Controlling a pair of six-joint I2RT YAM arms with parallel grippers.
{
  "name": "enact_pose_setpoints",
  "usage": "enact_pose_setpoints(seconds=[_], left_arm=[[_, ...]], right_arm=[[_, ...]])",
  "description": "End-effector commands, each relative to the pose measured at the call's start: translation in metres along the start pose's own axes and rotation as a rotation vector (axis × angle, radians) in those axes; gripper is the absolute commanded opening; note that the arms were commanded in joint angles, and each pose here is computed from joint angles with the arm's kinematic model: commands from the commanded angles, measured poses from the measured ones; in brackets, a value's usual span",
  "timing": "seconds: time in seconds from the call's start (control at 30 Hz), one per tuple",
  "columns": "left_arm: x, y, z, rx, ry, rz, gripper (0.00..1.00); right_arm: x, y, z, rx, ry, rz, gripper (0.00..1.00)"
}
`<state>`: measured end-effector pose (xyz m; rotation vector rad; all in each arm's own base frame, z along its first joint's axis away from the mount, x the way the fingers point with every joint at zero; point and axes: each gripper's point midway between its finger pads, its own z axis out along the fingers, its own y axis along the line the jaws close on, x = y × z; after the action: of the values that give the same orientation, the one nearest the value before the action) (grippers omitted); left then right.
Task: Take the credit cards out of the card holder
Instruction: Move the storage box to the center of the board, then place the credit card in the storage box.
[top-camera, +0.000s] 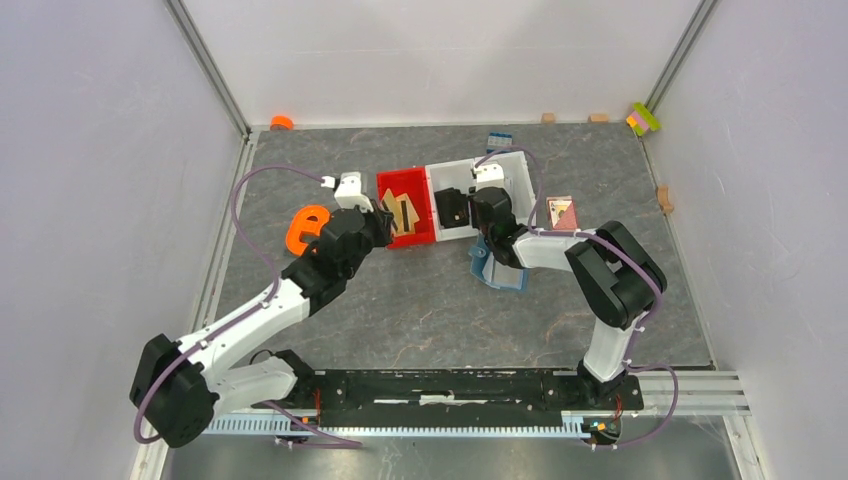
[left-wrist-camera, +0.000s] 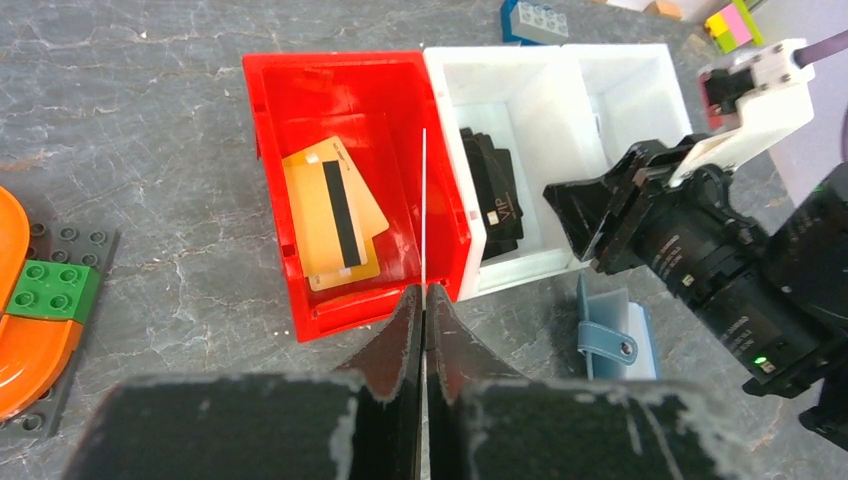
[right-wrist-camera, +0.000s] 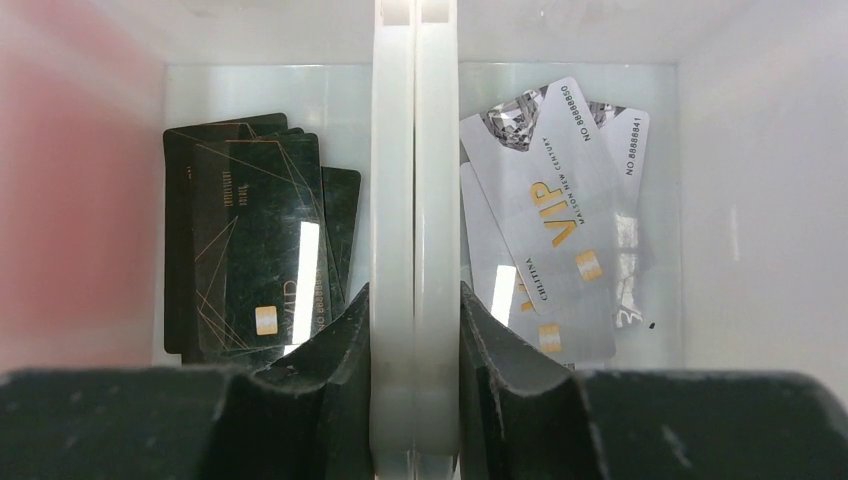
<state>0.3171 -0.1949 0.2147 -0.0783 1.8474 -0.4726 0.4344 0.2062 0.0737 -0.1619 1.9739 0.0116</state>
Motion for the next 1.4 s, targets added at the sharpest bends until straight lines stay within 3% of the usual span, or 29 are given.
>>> enact_pose_setpoints(seconds=[0.0,0.27,0.53,0.67,0.8,0.93,1.0,1.13,1.37], left_arm=[[-0.007,-0.005,0.009,-0.005,-0.017,0.023,0.02],[0.009,0.003,0.039,-0.097,0.054,0.104,0.02],[0.002,0.009,0.035,-0.117,0.016,0.101,0.02],[0.008,0.006,0.041,-0.107,0.056,0.109,0.02],[0.014,0.005,0.047,-0.109,0.081,0.111,0.02],[0.013,0.01,0.053,-0.127,0.1,0.099,0.02],[0.014,0.011,0.059,-0.122,0.122,0.063,0.02],[0.019,0.007,0.066,-0.127,0.181,0.054,0.02],[0.022,0.019,0.082,-0.178,0.241,0.081,0.02]], right_arm=[[-0.089,0.004,-0.012,-0.007,-0.26,0.145,0.01],[-0.063,0.016,0.003,-0.025,-0.148,0.193,0.04],[-0.054,0.026,0.007,-0.051,-0.12,0.25,0.05],[-0.047,0.039,0.02,-0.061,-0.033,0.269,0.1],[-0.041,0.044,0.025,-0.07,0.005,0.266,0.21],[-0.041,0.039,0.027,-0.03,0.011,0.246,0.48],[-0.047,0.041,0.029,-0.036,0.012,0.228,0.52],[-0.063,0.043,0.026,-0.046,0.013,0.223,0.7],[-0.1,0.026,-0.019,-0.068,-0.059,0.216,0.83]])
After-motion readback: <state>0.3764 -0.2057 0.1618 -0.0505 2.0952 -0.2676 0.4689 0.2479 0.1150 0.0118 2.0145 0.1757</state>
